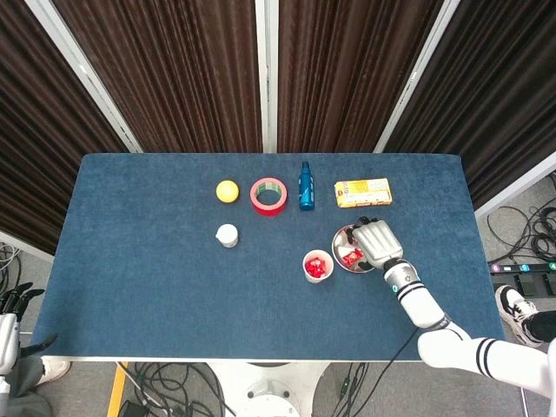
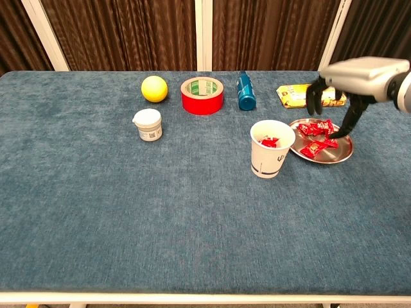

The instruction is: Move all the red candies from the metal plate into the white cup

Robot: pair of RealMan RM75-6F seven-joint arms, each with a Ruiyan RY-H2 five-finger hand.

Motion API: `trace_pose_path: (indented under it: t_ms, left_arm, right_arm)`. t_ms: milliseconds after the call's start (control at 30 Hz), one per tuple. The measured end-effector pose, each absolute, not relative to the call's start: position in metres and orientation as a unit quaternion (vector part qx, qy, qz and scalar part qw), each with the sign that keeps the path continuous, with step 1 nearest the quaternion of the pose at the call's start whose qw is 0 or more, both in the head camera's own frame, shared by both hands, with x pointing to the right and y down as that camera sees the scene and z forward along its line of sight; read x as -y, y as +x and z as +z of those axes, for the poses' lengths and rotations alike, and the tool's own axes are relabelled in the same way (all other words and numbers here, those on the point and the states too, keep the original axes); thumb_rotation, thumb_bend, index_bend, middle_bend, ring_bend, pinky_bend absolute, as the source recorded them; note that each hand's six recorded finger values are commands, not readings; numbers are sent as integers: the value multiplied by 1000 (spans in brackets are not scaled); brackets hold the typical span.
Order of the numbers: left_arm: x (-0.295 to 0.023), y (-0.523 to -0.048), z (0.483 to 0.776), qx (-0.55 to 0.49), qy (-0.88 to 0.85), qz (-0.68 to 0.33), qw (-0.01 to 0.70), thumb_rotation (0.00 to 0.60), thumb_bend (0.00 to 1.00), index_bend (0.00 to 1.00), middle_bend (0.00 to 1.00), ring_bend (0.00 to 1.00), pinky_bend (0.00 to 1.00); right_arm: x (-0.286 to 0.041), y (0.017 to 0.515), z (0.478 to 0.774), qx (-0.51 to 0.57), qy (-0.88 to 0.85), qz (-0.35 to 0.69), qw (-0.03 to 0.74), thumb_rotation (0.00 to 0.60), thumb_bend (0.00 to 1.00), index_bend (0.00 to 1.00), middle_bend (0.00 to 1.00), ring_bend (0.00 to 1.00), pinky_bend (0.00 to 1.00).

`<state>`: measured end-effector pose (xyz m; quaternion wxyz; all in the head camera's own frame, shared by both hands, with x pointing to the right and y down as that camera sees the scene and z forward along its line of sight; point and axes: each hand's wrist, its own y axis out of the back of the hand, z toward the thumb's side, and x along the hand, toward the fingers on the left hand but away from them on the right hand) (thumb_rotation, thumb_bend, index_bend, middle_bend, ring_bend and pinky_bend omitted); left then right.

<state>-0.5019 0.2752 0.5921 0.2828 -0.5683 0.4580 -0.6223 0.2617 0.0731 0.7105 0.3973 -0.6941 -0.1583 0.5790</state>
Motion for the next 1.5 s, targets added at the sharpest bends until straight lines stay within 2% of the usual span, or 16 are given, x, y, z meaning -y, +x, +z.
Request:
trace_pose_path:
  t_ms: [167, 400, 800, 1233, 1500]
  left_arm:
    - [-276, -501, 592, -457, -569, -624, 280, 600, 93, 301, 247, 169, 279]
    - [-275, -501, 591, -456, -569, -624, 281, 600, 93, 302, 247, 169, 279]
    - [-277, -502, 592, -456, -568, -625, 279, 600, 93, 302, 247, 169, 279]
    - [-277, -503, 593, -457, -569, -625, 277, 600, 93, 302, 247, 169, 279]
    - [-276, -503, 593, -457, -570, -624, 278, 600, 93, 301, 247, 169, 279]
  right_arm:
    - [-79, 265, 737, 135, -680, 597, 404, 600, 127, 494, 407, 191, 322]
    - [-85, 260, 755, 118, -676, 599, 413, 600, 128, 510, 407, 191, 322]
    - [-84, 251, 761, 116, -666, 592, 440, 600, 146, 511, 450, 207, 317]
    - [-88, 253, 768, 107, -657, 597, 448, 600, 149, 514, 392, 172, 279]
    - [-90, 253, 771, 103, -657, 598, 447, 600, 218, 539, 398, 180, 276]
